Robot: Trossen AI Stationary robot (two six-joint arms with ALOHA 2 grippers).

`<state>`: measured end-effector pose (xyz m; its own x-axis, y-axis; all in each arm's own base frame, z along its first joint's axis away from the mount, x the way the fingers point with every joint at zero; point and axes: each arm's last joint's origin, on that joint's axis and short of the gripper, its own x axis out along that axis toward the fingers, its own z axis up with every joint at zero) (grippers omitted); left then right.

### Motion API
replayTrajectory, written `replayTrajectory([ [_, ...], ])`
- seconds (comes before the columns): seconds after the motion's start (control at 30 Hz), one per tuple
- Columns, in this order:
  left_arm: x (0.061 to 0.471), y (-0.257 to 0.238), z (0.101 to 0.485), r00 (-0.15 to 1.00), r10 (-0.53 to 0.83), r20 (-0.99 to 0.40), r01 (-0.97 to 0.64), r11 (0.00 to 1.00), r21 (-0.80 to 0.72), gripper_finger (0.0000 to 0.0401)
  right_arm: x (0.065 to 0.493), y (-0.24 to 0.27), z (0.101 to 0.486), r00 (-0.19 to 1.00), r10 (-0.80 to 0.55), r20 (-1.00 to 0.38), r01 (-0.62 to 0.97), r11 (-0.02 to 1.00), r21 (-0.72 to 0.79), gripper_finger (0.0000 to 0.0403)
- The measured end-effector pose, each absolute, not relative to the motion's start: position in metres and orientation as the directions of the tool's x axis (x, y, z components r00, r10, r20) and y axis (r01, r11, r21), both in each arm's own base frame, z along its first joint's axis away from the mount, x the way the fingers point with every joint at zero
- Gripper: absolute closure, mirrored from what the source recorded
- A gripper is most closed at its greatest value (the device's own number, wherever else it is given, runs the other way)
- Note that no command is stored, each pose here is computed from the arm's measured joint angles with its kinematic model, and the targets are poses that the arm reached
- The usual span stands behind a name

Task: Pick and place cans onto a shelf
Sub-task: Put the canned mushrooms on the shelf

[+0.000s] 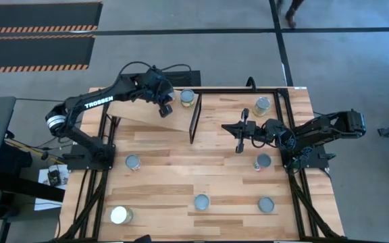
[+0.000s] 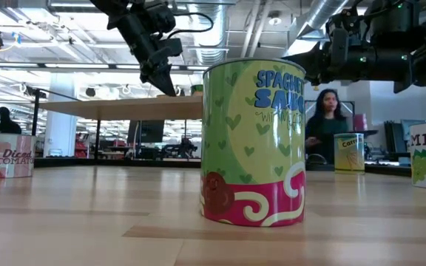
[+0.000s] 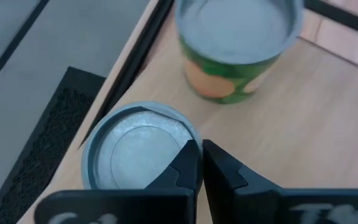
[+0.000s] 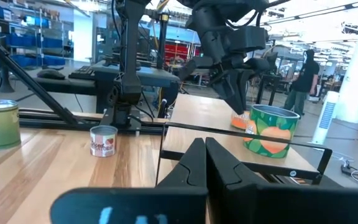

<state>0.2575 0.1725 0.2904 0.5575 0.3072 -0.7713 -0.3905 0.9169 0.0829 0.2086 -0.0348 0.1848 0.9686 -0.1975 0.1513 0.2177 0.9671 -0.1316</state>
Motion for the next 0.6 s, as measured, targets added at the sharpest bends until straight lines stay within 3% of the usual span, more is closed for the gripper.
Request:
replayTrajectory([
  [0.6, 0.2578, 0.1730, 0.2908, 0.566, 0.305, -0.766, -0.410, 0.910, 0.060, 0.0380, 0.2086, -0.0348, 0.1848, 0.969, -0.197, 0.151, 0.218, 0.967, -0.131, 0.0397],
])
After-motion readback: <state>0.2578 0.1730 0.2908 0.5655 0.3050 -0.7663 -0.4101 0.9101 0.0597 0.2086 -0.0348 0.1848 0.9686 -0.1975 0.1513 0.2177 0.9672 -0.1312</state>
